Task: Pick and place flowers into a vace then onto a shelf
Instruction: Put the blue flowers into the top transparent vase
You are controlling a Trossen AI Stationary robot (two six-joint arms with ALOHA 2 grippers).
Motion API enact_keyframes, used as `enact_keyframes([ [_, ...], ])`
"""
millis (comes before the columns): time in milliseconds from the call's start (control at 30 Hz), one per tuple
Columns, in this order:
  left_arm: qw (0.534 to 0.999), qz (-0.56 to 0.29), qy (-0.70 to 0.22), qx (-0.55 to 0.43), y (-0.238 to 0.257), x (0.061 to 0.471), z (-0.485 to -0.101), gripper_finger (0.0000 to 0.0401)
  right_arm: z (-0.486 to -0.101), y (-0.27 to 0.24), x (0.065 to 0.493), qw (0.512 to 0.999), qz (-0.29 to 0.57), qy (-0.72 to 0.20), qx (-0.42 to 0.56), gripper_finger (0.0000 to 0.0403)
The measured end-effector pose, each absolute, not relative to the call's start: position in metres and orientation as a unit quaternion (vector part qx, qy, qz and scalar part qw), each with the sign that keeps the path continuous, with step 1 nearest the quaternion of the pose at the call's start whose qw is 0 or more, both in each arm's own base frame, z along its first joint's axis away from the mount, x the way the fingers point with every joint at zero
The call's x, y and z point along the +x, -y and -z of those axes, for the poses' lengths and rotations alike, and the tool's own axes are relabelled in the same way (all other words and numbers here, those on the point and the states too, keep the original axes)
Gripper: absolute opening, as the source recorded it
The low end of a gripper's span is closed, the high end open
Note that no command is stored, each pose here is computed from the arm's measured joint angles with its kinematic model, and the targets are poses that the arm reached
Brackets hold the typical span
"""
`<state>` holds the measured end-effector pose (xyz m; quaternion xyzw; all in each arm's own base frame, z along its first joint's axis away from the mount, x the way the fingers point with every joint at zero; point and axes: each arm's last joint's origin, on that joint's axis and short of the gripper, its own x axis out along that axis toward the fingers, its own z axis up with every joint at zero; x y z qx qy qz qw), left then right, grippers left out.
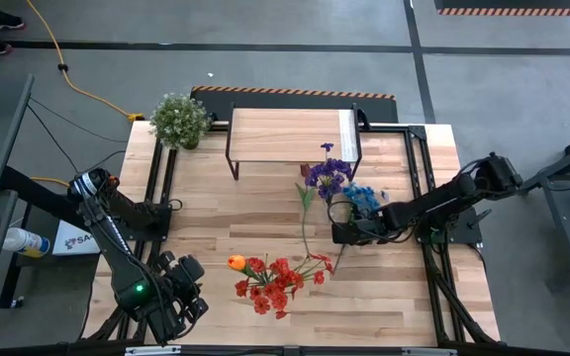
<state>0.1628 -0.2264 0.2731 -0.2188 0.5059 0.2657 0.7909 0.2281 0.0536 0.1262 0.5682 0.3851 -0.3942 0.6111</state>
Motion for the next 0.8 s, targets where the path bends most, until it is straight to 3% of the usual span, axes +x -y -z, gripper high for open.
enact_keyframes([
  [467,0.791,-0.266,-0.505,-0.219,0.2264,0.1628,-0.2731,0.0138,-0.1254,-0.0542,0.2275,0.608,0.39,-0.395,0.568,0.0014],
  [800,0.791,-0.266,-0.505,-0.219,0.2264,0.1629,-0.2731,0.0138,-0.1243,-0.0557,0.2215,0.575,0.389,-0.443,0.567,0.0025],
])
